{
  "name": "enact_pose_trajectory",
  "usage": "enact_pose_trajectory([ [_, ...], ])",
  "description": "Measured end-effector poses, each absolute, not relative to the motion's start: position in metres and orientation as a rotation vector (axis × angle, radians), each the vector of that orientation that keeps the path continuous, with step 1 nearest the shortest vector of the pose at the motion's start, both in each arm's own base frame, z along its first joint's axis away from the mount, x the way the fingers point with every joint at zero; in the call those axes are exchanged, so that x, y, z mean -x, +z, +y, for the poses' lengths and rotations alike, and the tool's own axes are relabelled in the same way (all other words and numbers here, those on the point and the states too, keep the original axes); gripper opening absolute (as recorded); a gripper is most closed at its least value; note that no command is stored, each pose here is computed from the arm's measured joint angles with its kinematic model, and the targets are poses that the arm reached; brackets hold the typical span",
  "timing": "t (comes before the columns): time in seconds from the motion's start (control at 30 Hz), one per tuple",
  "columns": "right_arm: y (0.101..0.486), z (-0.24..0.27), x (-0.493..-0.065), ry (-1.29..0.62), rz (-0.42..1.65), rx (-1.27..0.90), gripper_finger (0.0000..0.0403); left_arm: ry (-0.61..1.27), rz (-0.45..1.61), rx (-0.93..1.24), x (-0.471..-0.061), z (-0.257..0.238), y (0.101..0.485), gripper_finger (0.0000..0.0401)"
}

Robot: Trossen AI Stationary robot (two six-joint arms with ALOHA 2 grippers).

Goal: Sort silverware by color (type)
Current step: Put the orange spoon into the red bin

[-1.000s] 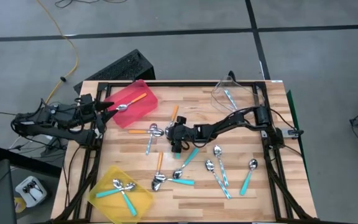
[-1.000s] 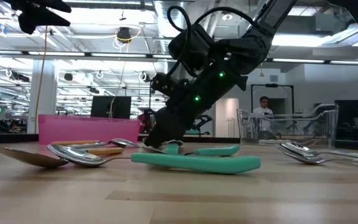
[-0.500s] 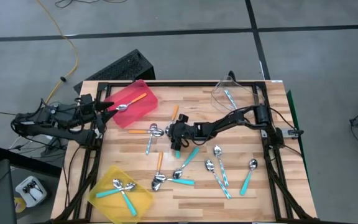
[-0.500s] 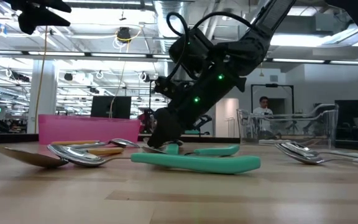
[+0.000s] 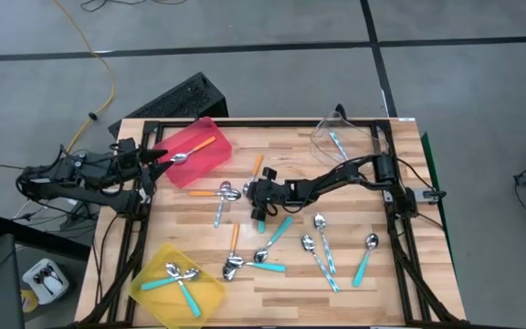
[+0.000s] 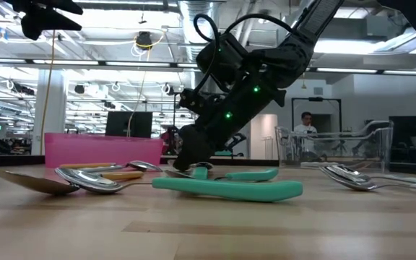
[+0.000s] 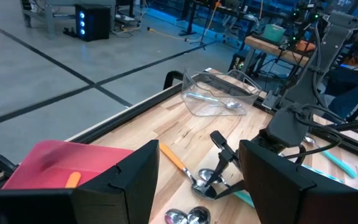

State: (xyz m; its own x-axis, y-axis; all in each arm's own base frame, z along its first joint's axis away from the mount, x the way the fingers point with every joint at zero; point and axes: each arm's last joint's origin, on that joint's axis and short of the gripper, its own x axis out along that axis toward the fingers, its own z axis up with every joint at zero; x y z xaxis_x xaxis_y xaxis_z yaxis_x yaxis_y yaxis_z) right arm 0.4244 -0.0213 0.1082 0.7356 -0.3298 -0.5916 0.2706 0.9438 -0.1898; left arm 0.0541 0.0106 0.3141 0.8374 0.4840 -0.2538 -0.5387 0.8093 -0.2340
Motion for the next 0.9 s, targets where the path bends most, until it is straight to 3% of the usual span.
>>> enact_pose_trajectory([
  [0.2, 0.1073, -0.0212, -0.4231, -0.33, 0.686, 0.086, 0.0066, 0.551, 0.186, 0.305, -0.0541, 0.0106, 0.3141, 0.0205],
  [0.37, 0.1086, -0.0217, -0.4229, -0.344, 0.687, 0.074, 0.0022, 0.552, 0.186, 0.304, -0.0541, 0.0106, 0.3141, 0.0205],
  [0.9, 0.1094, -0.0212, -0.4253, -0.354, 0.686, 0.029, 0.0015, 0.552, 0.185, 0.304, -0.0541, 0.0106, 0.3141, 0.0205],
])
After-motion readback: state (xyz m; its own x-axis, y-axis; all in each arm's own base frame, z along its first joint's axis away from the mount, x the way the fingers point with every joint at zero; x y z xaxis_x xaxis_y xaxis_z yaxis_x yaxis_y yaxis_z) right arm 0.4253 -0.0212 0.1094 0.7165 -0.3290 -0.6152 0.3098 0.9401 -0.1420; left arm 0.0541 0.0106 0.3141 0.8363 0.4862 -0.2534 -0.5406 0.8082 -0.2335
